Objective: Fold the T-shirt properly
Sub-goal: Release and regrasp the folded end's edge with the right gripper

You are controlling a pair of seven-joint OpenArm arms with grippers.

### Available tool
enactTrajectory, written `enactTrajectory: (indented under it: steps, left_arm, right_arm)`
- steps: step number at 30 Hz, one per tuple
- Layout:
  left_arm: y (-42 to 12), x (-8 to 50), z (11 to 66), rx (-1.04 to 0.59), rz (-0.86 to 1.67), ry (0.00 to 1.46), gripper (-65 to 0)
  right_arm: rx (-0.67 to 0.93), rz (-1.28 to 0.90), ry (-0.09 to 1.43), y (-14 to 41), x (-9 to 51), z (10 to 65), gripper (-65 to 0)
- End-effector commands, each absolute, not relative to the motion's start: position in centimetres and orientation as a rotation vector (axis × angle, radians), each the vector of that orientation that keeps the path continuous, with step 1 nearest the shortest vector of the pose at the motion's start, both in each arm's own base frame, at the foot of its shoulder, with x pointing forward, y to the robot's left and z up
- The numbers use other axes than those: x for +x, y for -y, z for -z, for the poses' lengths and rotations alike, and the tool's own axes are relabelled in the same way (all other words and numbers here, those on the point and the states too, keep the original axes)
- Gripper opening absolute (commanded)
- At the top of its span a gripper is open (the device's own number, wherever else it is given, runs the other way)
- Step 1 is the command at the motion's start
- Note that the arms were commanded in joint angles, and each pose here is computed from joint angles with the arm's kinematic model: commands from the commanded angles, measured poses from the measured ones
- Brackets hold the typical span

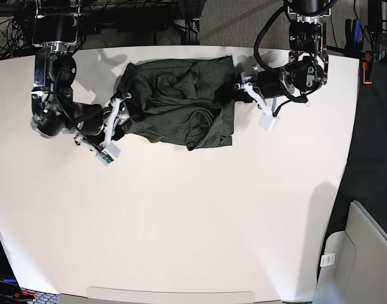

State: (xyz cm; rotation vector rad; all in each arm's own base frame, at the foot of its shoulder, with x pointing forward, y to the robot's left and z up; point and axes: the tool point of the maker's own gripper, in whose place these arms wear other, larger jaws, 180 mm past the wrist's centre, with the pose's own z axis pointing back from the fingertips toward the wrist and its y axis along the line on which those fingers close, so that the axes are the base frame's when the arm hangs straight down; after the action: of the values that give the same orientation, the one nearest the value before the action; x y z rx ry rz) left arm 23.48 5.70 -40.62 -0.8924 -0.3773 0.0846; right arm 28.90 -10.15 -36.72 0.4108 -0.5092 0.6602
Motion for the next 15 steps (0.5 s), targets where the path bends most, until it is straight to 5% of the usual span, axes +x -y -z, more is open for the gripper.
enactTrajectory:
  steps: [1,9,15]
  left_arm:
    - [-5.8,23.9,40.2,-0.895,-0.081,0.390,-60.4]
    - [-5.8,23.9,40.2,-0.895,-0.081,0.390,-60.4]
    - [-5.9,23.8,40.2,-0.893,-0.083,0.389,-60.4]
  right_arm:
    - [0.415,-0.697,0.547,9.4,29.6,35.6,-22.1]
    - [0.403,-0.782,0.519,7.0,29.2,36.2,-52.9]
    - [0.586,-0.771,0.584,4.3,28.7,34.2,-54.5]
